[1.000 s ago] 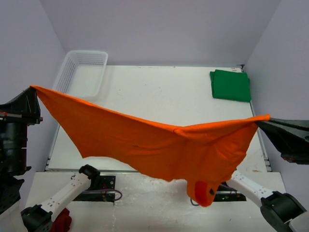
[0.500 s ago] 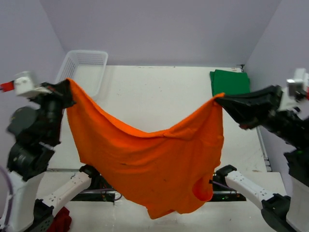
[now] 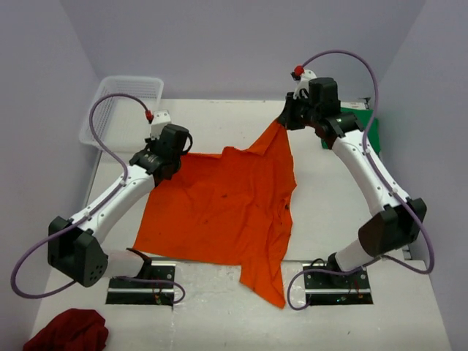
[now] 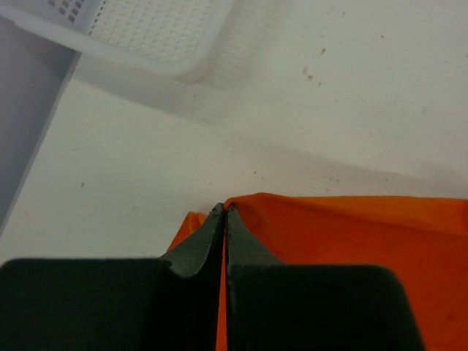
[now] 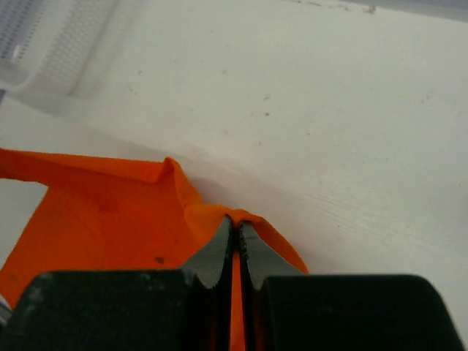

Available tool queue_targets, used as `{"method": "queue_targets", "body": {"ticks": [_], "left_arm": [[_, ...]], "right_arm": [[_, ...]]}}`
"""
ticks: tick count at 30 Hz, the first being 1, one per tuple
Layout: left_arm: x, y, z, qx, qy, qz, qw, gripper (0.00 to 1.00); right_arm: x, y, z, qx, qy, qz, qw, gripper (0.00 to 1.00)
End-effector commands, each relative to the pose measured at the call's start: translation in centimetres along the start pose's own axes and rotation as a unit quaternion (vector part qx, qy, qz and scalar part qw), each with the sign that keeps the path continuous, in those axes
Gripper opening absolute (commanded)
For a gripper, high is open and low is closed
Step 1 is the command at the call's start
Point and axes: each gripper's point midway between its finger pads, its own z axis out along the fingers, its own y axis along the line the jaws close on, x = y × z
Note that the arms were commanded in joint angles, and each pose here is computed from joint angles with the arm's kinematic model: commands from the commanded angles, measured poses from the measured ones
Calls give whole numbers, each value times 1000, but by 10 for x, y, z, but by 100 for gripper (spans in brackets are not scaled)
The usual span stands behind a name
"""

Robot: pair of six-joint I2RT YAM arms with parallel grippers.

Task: Fold and stack the t-shirts
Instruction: Flatten out the tshirt

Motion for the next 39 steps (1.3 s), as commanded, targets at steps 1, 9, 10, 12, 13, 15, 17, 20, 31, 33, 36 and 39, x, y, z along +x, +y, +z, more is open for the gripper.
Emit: {"method": "queue_targets", "body": {"ticks": [1,9,10,12,13,15,17,20,31,33,36,39], "left_arm": [[-15,2,19,-57,-33,-39,997,0],[1,-21,62,-71,-10,-15,997,0],[1,-20,65,-75,-9,-15,997,0],[2,-19,73,-83,-7,-15,996,0],[0,-18,74,-89,-10,-18,996,0],[-1,-13,78,-100,-12,-24,995,0],[-5,-9,79,-109,-22,-31,993,0],[-13,-2,79,-117,-39,-45,991,0],[-24,3,98,-123,-45,-56,990,0],[-19,-3,108,-117,-35,-48,991,0],[-18,-15,122,-116,-24,-32,992,0],[-22,-22,134,-122,-25,-22,992,0]], "right_arm": [[-27,-37,24,63,-34,-1,997,0],[-14,-88,79,101,20,1,995,0],[-10,-95,87,106,27,2,994,0],[-16,-101,92,112,23,-3,993,0],[-12,-109,100,121,29,-3,992,0],[-20,-117,104,135,23,-9,990,0],[-29,-126,111,149,20,-15,989,0],[-45,-129,113,153,2,-27,988,0],[-102,-158,106,211,-42,-78,973,0],[-101,-160,110,206,-42,-77,975,0],[-94,-167,122,201,-33,-77,976,0],[-83,-170,136,191,-21,-77,978,0]]}}
